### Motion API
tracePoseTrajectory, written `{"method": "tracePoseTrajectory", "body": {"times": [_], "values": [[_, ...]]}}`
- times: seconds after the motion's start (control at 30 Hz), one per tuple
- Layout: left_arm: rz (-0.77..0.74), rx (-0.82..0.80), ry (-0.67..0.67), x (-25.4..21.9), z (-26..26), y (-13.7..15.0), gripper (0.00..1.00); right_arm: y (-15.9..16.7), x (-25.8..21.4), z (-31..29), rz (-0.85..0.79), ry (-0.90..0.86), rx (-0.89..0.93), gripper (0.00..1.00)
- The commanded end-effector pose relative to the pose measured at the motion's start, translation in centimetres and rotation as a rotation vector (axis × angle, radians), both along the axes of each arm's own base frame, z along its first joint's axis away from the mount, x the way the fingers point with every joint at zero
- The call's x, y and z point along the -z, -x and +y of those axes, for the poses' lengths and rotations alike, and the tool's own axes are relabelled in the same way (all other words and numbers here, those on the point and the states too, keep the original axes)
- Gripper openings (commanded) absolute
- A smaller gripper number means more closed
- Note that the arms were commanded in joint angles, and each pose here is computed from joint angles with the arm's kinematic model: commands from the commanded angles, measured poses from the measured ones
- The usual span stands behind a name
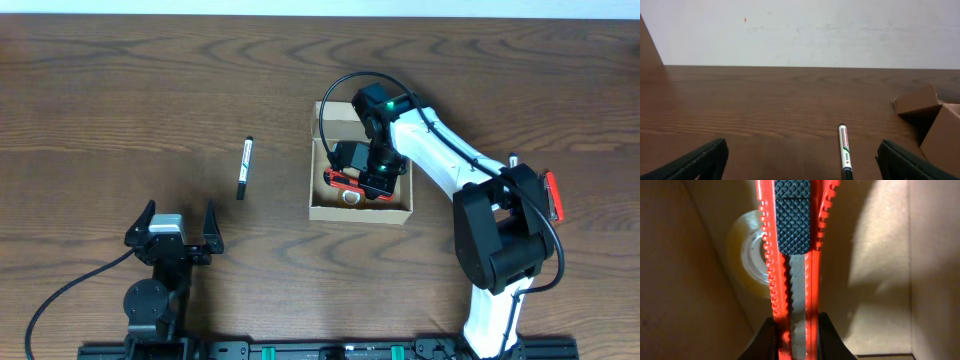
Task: Pack container
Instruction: 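Carry the red box cutter into the box and release it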
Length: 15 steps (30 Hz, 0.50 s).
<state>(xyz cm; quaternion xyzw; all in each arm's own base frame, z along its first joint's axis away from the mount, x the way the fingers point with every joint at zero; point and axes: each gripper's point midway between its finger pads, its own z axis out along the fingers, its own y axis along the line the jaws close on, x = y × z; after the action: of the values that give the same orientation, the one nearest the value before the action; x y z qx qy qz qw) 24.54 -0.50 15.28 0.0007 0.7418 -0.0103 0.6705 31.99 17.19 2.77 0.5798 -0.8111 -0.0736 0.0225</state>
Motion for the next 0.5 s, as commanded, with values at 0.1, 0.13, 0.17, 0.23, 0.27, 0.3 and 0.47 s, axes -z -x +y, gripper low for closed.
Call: {"method": "tracePoseTrajectory", "body": {"times": [0.1, 0.13, 0.17, 0.23, 0.27, 0.3, 0.47], "values": [[0.059, -0.019, 0.004, 1.71, 0.34, 0.17, 0.95, 0.55, -0.23, 0.61, 0.014, -0.040, -0.079, 0.01], [0.059, -0.019, 0.004, 1.71, 0.34, 0.17, 0.95, 0.44, -0.22, 0.66, 0.010, -0.042, -0.079, 0.01], [0.059, -0.019, 0.004, 1.71, 0.34, 0.17, 0.95, 0.35, -0.21, 0.71, 0.006, -0.043, -0.078, 0.06], [0.059, -0.019, 0.004, 1.71, 0.34, 0.17, 0.95, 0.26, -0.20, 0.75, 0.003, -0.044, -0.070, 0.18], [0.059, -0.019, 0.004, 1.71, 0.34, 0.17, 0.95, 0.23, -0.20, 0.76, 0.002, -0.044, -0.067, 0.26], [0.059, -0.019, 0.004, 1.71, 0.34, 0.17, 0.95, 0.19, -0.20, 0.78, 0.002, -0.044, -0.059, 0.31], [0.059, -0.019, 0.004, 1.71, 0.34, 0.17, 0.95, 0.07, -0.38, 0.79, -0.005, -0.044, -0.044, 0.33]]}}
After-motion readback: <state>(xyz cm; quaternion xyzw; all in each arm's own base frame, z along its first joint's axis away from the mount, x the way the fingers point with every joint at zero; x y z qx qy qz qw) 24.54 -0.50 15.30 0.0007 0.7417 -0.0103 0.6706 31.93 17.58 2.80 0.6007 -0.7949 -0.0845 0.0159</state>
